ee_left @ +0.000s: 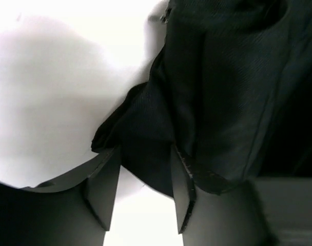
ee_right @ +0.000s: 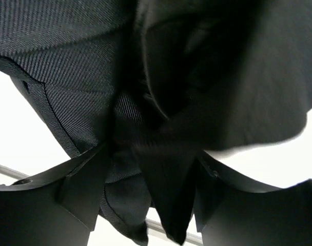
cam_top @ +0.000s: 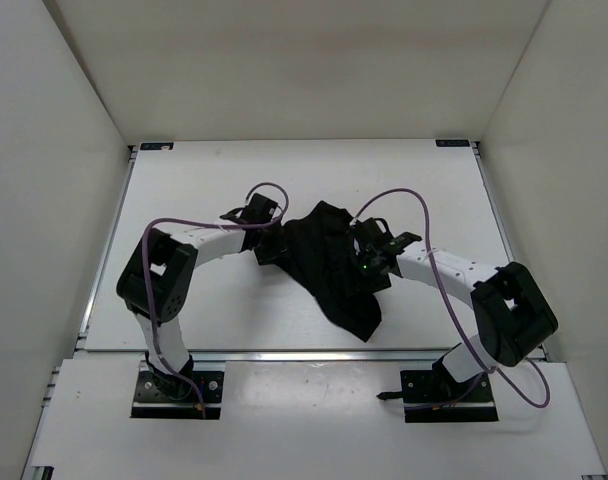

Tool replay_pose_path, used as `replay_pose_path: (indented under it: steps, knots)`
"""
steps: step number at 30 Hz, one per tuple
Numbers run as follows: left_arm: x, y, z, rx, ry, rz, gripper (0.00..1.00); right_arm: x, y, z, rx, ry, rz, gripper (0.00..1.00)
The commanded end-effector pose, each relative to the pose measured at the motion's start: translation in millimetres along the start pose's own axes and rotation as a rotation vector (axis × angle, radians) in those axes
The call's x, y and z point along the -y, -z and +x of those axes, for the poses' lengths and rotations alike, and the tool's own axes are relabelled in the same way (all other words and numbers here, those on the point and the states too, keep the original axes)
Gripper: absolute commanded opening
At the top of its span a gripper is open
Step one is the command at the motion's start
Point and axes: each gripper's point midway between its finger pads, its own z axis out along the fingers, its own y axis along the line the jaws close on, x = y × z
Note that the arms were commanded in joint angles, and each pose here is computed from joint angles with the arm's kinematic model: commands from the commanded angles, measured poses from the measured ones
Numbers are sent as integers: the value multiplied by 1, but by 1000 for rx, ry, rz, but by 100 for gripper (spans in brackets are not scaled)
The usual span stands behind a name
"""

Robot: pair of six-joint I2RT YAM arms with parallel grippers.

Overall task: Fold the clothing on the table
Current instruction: Move the skirt to the center of the board, then flatten the skirt out

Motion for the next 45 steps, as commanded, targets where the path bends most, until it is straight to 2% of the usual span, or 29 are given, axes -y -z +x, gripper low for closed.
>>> replay_pose_path:
  steps: [1, 2, 3, 4, 5, 6, 10, 12, 14, 15, 16, 17, 18, 19, 21, 24, 26, 28, 30, 32, 33, 34, 36, 37, 38, 40, 41, 44, 45]
  knots:
    - [-7, -11, 1, -21, -48, -107, 56, -10, 2, -13, 40, 17, -40, 57]
    - [-12, -10, 5, -47, -69, -130, 56, -12, 2, -10, 35, 22, -51, 56]
    - [-10, -8, 9, -49, -86, -127, 66, -12, 5, -13, 48, 15, -54, 56]
    - [-12, -8, 11, -48, -79, -117, 69, -12, 6, -15, 59, 13, -60, 57]
    - [-15, -6, 9, -43, -69, -115, 91, -13, 6, -14, 56, 19, -64, 56]
    - [-17, -9, 13, -49, -58, -104, 91, -12, 7, -16, 65, 10, -64, 55]
    - [-35, -19, 18, -123, -102, -189, 76, -11, 6, -16, 59, 14, -69, 55]
    - [-33, -23, 14, -121, -150, -228, 58, -13, 7, -17, 64, 14, -71, 55]
    - [-37, -26, 18, -131, -159, -227, 26, -10, 8, -18, 69, 5, -72, 55]
    - [-36, -24, 20, -135, -153, -217, 0, -11, 10, -20, 77, 6, -76, 55]
    - [-38, -24, 21, -132, -146, -216, 0, -8, 9, -19, 74, -3, -72, 45]
    - [-44, -23, 18, -128, -140, -218, 0, -7, 12, -21, 81, -7, -87, 25]
    - [-45, -21, 18, -129, -148, -216, 0, -4, 12, -21, 74, -21, -88, 16]
    - [-45, -17, 18, -136, -145, -202, 0, -5, 17, -26, 89, -20, -93, 2]
    - [-46, -2, -4, -98, -148, -192, 0, 5, 28, -38, 120, -40, -97, 0]
    - [-32, 42, -54, 47, -121, -128, 0, 15, 73, -78, 268, -83, -158, 0]
    - [-19, 92, -90, 167, -102, -71, 0, 25, 121, -109, 431, -129, -215, 0]
    - [-24, 131, -117, 265, -84, -66, 0, 56, 152, -122, 531, -214, -219, 0]
    - [-32, 156, -125, 310, -79, -65, 0, 71, 174, -125, 578, -253, -240, 0]
    - [-44, 174, -122, 321, -77, -70, 0, 95, 166, -111, 512, -306, -112, 0]
    - [-54, 175, -118, 316, -69, -84, 0, 113, 161, -108, 498, -332, -15, 1]
    - [-62, 171, -111, 299, -72, -80, 0, 131, 146, -88, 396, -379, 87, 15]
    - [-73, 156, -92, 230, -60, -55, 0, 159, 135, -73, 309, -429, 195, 31]
    - [-76, 151, -87, 206, -51, -41, 1, 168, 130, -60, 250, -439, 252, 34]
    - [-83, 143, -77, 175, -41, -46, 5, 172, 130, -58, 235, -440, 277, 49]
    - [-96, 128, -64, 131, -22, -57, 36, 183, 132, -55, 214, -432, 377, 70]
    - [-96, 129, -67, 144, -13, -47, 45, 182, 135, -59, 229, -404, 407, 73]
    - [-109, 117, -56, 87, 16, -58, 49, 178, 141, -69, 266, -393, 424, 74]
    - [-110, 116, -54, 80, 27, -52, 50, 168, 144, -78, 302, -362, 392, 68]
